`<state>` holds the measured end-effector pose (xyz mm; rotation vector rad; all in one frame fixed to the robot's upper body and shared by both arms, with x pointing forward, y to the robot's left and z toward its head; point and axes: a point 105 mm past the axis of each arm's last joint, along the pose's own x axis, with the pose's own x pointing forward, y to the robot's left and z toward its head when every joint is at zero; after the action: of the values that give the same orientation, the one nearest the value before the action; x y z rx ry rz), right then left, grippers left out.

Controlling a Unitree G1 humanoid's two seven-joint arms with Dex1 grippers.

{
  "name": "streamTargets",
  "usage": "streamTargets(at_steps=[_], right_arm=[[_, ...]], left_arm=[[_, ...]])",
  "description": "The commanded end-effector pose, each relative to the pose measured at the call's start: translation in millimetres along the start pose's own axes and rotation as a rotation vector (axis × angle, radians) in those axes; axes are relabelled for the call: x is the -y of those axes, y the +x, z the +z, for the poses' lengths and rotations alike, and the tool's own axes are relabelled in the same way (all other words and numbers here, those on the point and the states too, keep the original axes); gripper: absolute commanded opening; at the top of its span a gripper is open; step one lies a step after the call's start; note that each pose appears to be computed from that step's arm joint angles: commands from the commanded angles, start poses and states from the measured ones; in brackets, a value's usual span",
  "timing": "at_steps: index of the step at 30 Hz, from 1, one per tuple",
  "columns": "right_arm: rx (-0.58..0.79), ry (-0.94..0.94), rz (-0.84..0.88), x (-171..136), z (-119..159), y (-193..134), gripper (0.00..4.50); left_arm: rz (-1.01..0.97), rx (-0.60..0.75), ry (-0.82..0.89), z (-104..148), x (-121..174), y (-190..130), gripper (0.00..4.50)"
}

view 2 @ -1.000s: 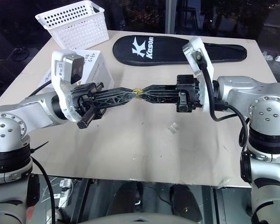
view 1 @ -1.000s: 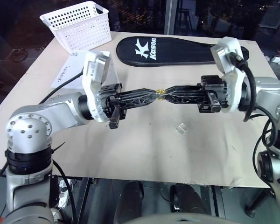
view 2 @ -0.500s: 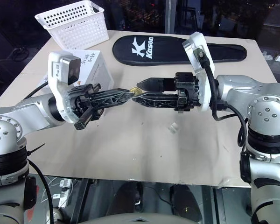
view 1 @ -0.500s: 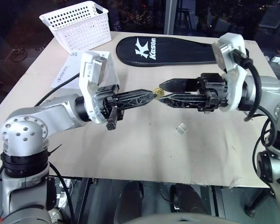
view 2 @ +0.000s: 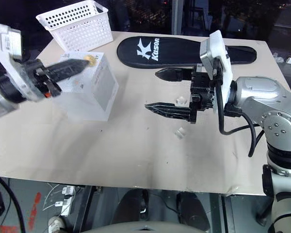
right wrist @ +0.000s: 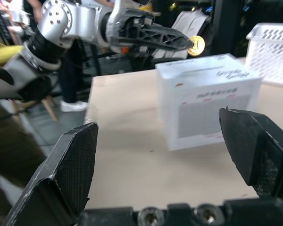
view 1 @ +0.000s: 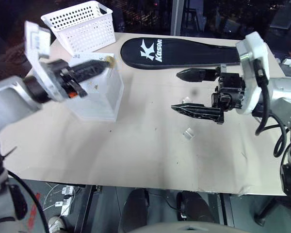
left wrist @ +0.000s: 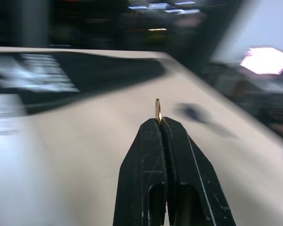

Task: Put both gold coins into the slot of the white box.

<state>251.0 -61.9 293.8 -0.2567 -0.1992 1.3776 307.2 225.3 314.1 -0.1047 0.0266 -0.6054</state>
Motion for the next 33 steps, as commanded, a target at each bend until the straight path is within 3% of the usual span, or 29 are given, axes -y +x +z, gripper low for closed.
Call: streamTargets(at_steps=[1, 6, 17, 33], right_arm=[[0.017, -0.113, -0.022, 5.2, 12.2, -5.1, 4.45], [0.025, -0.152, -0.037, 9.3, 13.3, -7.6, 4.45], [0.021, -0.16, -0.08, 6.4, 8.3, -13.2, 4.45], [0.123, -0.148, -0.121, 14.3, 24.4, -16.3, 4.45]], left_arm=[[0.135, -0.122, -0.04, 3.1, -26.0, -1.3, 0.0], [0.288, -0.207, -0.138, -4.8, -59.9, 3.4, 0.0], [0.452, -0.315, -0.118, -17.6, -85.5, 9.0, 0.0], [0.458, -0.419, -0.048, -20.2, -65.9, 12.6, 0.0]])
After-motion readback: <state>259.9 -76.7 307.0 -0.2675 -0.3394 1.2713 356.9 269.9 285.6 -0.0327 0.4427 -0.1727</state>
